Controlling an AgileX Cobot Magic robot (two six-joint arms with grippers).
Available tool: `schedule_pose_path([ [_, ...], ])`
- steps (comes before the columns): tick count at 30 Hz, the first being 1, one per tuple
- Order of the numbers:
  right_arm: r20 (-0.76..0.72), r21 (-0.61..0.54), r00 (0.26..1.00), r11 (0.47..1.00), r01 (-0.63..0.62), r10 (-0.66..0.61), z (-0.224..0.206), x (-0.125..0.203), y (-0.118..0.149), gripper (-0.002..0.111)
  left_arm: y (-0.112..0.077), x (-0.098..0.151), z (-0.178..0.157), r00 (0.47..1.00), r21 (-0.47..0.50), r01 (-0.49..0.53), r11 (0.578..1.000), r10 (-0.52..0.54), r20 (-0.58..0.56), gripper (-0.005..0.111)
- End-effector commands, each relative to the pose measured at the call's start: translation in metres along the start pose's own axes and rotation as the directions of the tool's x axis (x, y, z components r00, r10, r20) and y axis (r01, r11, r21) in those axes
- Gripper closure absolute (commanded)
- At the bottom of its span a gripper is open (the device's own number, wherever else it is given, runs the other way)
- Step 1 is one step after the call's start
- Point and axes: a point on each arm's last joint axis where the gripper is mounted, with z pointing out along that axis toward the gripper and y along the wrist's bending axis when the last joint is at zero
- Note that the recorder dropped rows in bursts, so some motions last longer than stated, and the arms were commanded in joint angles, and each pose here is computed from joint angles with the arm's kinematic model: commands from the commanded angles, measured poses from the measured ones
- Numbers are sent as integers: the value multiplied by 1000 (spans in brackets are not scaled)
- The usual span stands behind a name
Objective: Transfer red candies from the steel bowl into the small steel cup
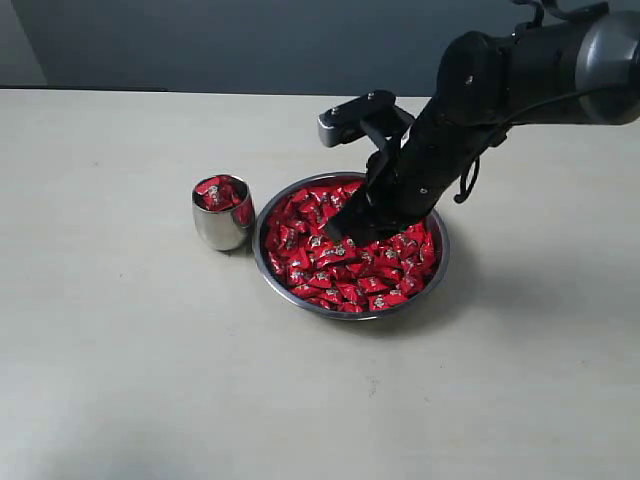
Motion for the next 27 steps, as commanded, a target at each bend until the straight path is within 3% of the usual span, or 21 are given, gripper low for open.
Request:
schedule_pose_path([
  [1,-76,-19,997,1000,3,-5,18,6,-1,70,0,-3,-1,1000,4,-2,1000,2,18,106],
  [11,-122,-24,992,999,31,-33,52,11,1,72,0,-3,-1,1000,4,-2,1000,2,18,106],
  [13,-97,-5,994,999,42,-42,53,9,-1,84,0,-3,-1,1000,4,-2,1000,2,18,106],
  [15,-64,21,997,998,55,-53,52,6,-3,107,0,-3,-1,1000,4,-2,1000,2,18,106],
  [27,25,56,997,996,72,-73,1,-6,3,109,0,-3,-1,1000,4,-2,1000,2,18,106],
])
